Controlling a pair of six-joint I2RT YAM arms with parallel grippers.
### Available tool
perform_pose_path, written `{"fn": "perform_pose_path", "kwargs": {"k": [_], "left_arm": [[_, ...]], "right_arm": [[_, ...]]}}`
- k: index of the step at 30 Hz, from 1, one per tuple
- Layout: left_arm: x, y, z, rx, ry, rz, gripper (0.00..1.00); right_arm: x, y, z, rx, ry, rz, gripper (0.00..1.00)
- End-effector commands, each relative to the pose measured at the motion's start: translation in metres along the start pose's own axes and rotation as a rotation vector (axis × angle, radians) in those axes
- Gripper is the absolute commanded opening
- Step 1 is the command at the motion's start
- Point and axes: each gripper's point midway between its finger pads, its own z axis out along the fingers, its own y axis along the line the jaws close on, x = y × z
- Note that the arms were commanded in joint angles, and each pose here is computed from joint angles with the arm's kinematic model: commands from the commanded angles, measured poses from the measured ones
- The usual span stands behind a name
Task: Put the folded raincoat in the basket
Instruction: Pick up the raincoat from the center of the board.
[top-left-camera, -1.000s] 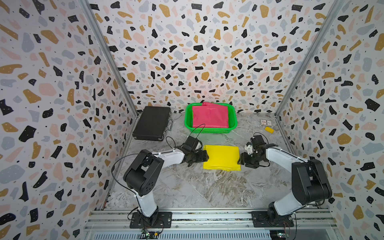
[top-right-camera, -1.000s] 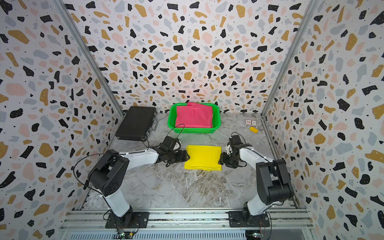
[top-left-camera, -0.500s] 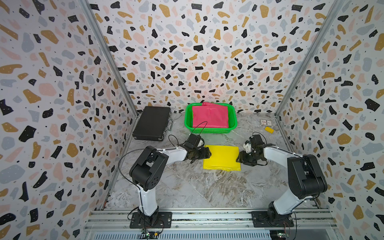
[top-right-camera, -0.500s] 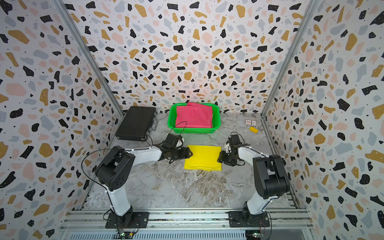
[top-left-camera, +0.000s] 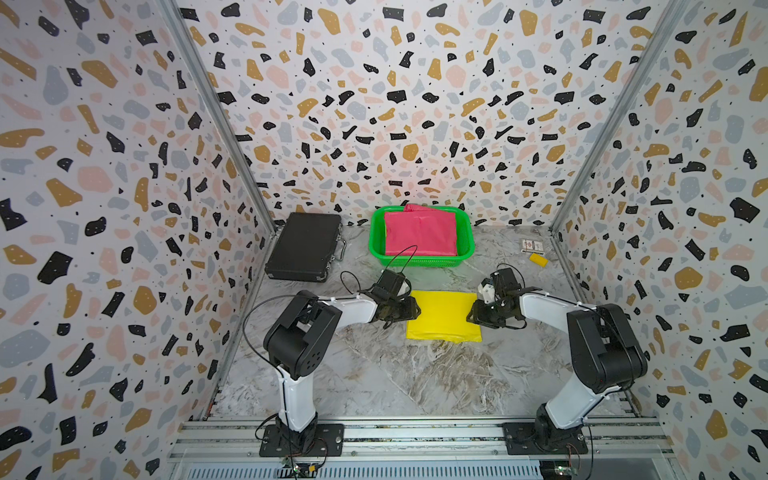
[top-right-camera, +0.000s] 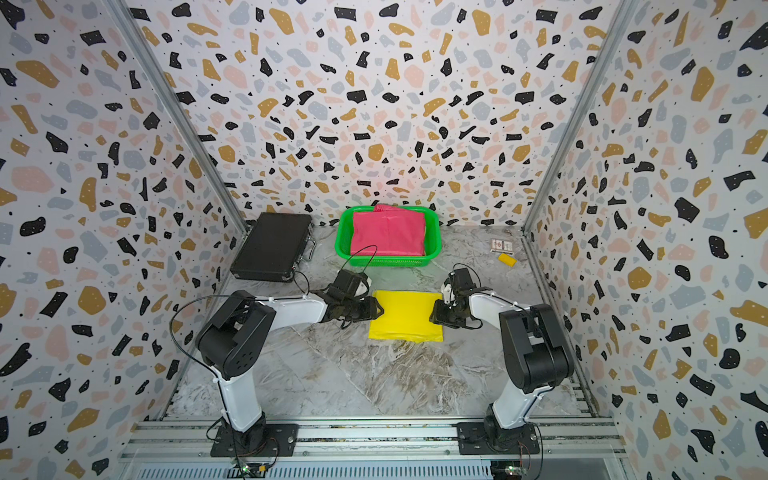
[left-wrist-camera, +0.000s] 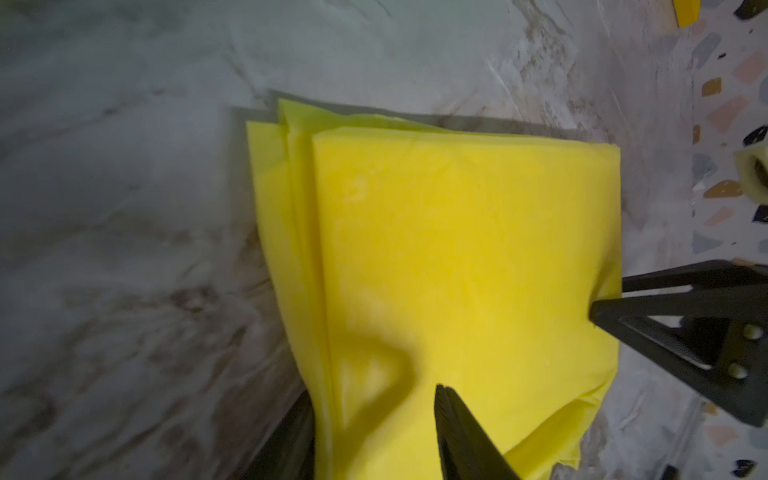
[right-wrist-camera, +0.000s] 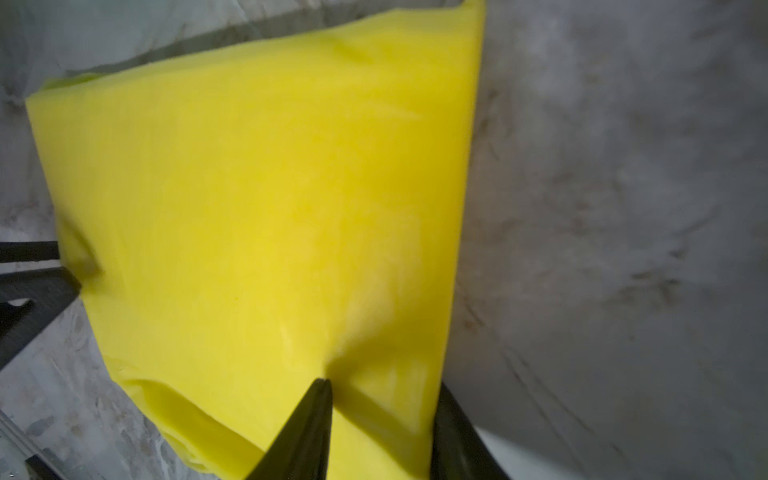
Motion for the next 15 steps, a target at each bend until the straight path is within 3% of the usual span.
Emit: {"fn": "perform_pose_path", "kwargs": {"k": [1, 7, 15], "left_arm": [[0.013, 0.005, 0.003, -0.026, 0.044, -0.015, 0.31], [0.001, -0.01, -0.009, -0.009, 0.02, 0.002, 0.02], [-0.009, -0.025, -0.04, -0.008, -0.019, 0.023, 0.0]], "right_arm": [[0.018, -0.006, 0.005, 0.041, 0.057, 0.018, 0.3], [0.013, 0.002, -0.006, 0.039, 0.029, -0.004, 0.02], [0.004, 0.018, -0.036, 0.036, -0.024, -0.042, 0.0]]}}
